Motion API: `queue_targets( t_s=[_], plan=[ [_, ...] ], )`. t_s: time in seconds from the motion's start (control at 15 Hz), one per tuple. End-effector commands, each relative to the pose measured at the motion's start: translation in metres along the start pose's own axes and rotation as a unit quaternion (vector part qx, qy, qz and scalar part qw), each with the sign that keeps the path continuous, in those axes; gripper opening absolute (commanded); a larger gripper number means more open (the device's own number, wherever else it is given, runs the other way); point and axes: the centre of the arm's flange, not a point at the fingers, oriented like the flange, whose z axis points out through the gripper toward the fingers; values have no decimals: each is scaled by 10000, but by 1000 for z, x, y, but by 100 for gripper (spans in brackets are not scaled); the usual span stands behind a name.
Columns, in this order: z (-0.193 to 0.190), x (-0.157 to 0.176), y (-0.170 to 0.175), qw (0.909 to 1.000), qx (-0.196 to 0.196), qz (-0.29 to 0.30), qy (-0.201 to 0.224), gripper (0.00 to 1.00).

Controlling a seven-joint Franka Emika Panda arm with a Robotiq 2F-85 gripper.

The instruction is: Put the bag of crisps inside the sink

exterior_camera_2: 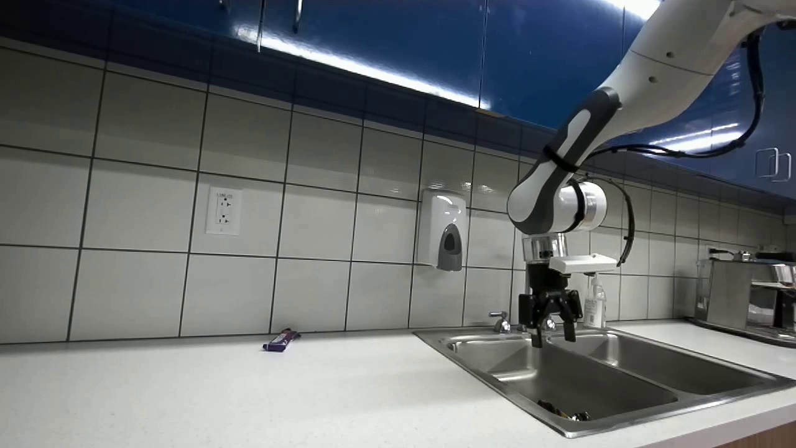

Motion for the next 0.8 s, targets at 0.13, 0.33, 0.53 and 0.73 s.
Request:
queue_targets(
  t_s=[0.13, 0.33, 0.53, 0.73],
  plan=[
    [-23, -41, -62, 9999, -49, 66, -119, 100],
    [-30, -57, -97, 9996, 46, 74, -269, 100],
    [-40, -71, -128, 9990, -3, 77, -443, 100],
    [-30, -60, -131, 9988, 5, -47, -492, 100]
  ],
)
